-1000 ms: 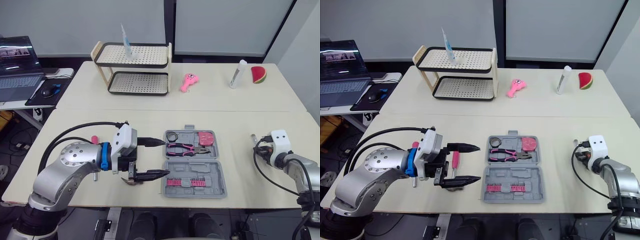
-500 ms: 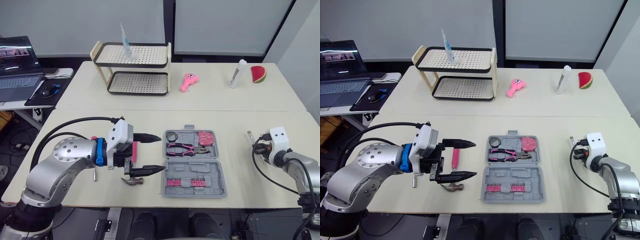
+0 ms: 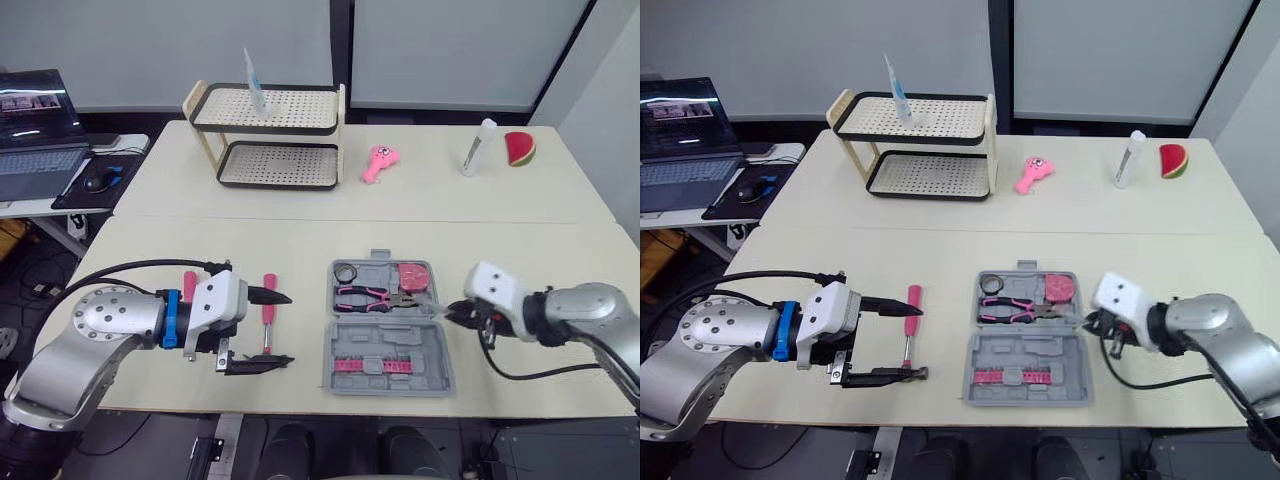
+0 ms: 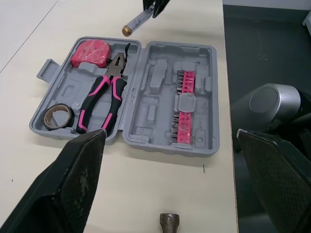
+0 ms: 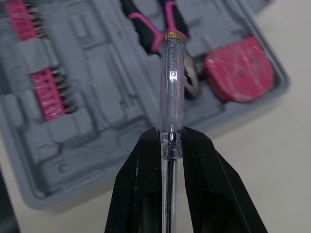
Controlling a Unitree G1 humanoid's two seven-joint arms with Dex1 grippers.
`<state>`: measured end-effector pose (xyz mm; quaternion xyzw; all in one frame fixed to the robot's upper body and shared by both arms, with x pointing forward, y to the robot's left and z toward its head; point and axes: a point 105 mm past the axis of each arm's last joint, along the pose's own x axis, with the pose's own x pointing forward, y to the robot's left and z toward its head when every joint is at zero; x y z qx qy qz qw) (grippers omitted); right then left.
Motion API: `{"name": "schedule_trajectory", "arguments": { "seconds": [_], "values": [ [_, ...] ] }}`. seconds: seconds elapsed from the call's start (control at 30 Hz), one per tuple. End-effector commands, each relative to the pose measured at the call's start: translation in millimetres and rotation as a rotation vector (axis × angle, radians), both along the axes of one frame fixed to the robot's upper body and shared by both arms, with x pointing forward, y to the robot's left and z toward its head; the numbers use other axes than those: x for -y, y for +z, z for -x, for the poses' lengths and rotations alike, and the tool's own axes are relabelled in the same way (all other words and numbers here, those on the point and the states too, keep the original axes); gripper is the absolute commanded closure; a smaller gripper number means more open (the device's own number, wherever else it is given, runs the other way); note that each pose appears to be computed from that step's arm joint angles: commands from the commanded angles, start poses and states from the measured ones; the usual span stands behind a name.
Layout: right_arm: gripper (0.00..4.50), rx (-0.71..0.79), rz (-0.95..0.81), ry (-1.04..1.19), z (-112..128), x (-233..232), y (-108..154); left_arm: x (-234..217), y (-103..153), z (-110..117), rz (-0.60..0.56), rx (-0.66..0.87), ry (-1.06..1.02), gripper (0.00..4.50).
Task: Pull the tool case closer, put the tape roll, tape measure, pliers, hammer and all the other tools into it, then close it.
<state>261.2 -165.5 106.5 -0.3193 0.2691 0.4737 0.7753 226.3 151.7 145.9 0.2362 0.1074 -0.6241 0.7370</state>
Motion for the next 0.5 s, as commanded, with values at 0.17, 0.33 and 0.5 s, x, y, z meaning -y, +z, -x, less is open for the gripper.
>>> {"name": "schedule_trajectory", "arguments": {
  "seconds": [0.17,0.33,0.5],
  "values": [
    [4.15,-0.024,0.049,0.161,0,-45,-7,-5,-4,5,-0.056,0.011,-0.022,0.0],
    [4.15,0.006,0.105,0.267,-9,-73,-19,-7,-8,8,-0.071,0.006,-0.021,0.0],
    [4.15,0.015,0.123,0.312,-16,-87,-24,-8,-11,11,-0.079,0.007,-0.016,0.0]
  ]
}}
